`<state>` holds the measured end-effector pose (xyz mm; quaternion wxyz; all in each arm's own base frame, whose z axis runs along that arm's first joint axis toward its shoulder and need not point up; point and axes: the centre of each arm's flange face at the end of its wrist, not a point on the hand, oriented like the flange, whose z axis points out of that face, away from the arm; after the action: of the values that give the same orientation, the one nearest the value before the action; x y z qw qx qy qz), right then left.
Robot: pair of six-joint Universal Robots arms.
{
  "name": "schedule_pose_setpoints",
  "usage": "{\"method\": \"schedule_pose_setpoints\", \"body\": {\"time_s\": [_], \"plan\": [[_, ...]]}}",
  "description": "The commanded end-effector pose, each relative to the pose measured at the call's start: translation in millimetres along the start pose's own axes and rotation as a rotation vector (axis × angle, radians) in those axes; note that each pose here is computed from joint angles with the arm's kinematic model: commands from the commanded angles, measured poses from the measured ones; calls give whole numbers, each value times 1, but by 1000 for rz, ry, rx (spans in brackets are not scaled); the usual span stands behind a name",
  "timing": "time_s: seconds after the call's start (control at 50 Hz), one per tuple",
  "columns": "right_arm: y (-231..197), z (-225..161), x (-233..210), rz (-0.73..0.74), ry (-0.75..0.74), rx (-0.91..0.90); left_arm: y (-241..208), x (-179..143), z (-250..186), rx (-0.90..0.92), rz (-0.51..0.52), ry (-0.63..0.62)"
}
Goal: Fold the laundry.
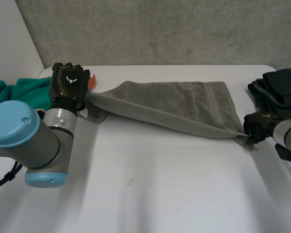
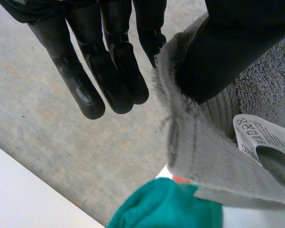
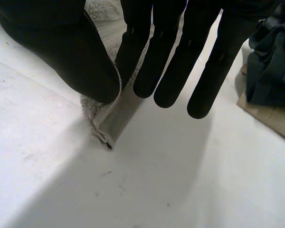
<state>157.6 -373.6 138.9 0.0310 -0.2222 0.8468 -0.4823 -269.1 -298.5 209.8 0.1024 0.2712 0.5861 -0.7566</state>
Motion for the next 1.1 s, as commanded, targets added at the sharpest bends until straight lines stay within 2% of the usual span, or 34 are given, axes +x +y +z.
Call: {"method": "schedule_pose_setpoints", "body": {"time_s": [0.02,0.08,0.14,0.2,0.28,0.38,0.48,0.58,0.72,0.8,0.92,1.02,1.1], "plan": [[-16,-30,6,-87,28,37,0,-4,-26,-108,11,72],[-19,-47,9,-155,39,31,0,-8,-47,-182,29,124],[-15,-81,0,-341,22,-33,0,-12,-73,-259,48,180],[-9,-102,-7,-456,-1,-89,-2,-15,-101,-330,61,241],[12,-145,-8,-635,-13,-249,-3,-21,-134,-412,79,299],[24,-162,-3,-719,-7,-321,3,-20,-166,-492,137,376],[24,-157,-2,-713,16,-290,2,-16,-161,-448,157,377],[14,-133,6,-702,98,-199,6,-7,-131,-378,155,329],[-8,-75,-2,-698,160,-19,17,9,-70,-297,143,252],[-24,-31,-12,-753,221,101,21,20,-29,-236,133,205],[-43,16,-7,-777,322,226,36,33,13,-232,135,140],[-54,57,-4,-786,383,339,52,39,41,-268,187,51],[-53,81,-9,-795,393,395,53,47,57,-250,266,13]]}}
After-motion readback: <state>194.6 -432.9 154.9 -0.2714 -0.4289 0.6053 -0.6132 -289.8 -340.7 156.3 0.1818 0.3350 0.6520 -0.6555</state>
